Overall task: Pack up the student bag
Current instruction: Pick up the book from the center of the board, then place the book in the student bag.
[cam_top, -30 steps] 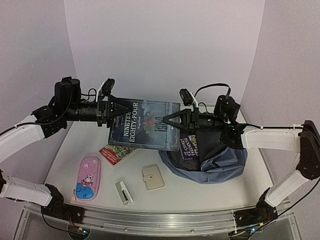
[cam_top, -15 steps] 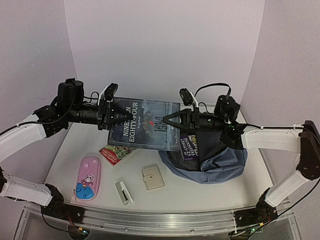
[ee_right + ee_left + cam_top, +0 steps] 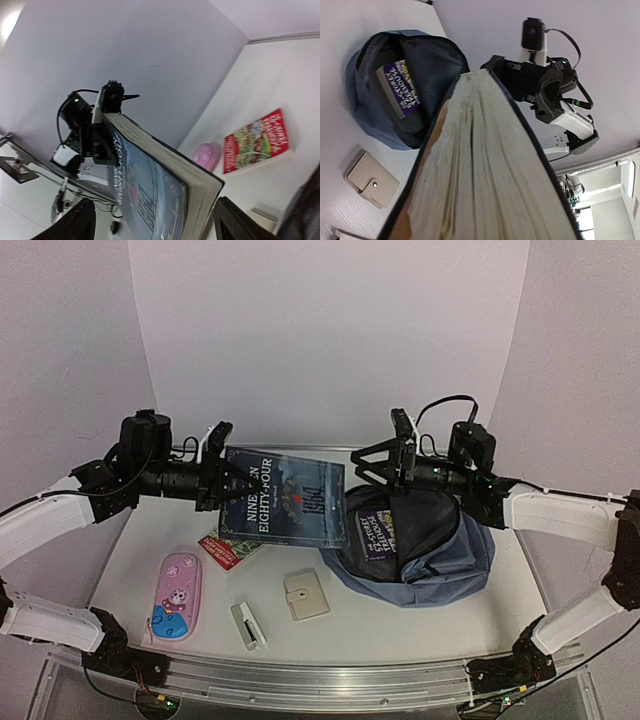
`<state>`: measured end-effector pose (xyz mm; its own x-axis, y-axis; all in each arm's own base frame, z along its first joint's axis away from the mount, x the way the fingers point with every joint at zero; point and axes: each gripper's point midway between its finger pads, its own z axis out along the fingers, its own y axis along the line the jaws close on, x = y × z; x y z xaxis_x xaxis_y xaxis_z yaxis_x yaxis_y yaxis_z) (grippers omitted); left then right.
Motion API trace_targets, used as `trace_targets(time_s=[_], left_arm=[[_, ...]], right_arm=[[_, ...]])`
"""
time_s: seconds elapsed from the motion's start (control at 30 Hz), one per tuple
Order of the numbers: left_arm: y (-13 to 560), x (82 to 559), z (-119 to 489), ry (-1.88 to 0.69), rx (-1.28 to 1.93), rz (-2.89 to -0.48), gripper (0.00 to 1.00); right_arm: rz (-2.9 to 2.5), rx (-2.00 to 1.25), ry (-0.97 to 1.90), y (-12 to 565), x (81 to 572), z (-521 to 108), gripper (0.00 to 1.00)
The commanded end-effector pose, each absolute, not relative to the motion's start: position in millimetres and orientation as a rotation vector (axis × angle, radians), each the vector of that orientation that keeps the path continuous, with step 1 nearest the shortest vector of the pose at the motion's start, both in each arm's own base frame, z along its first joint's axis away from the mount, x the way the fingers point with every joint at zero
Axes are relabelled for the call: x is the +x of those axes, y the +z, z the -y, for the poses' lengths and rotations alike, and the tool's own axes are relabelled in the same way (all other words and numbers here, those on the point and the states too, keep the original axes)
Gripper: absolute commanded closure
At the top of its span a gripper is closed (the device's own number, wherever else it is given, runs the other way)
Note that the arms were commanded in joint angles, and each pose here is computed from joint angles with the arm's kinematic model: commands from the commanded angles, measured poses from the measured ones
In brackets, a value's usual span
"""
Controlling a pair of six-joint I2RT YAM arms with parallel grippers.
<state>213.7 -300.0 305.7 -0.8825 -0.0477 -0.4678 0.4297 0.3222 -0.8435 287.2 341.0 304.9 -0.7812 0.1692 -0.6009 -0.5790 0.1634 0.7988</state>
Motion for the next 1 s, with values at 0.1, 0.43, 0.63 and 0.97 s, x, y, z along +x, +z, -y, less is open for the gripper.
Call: trace_targets(time_s=[0.1,0.43,0.63,0.97], left_arm=[[301,253,279,-1.618,0.069,-2.09,1.0],[284,268,298,-1.722,0.058,-2.097,1.0],[279,268,300,-1.73,0.057,-2.103,1.0],[263,269,300,-1.715,0.044,-2.143,1.0]], right_arm=[[-2.145,-0.073,0.912,258,354,-235,0.03],[-2.298,0.349,0.348,196,371,-80,0.02],[-2.369,0.417,0.309,160,369,-58,0.02],[-2.427,0.348,0.492,135,359,-85,0.07]])
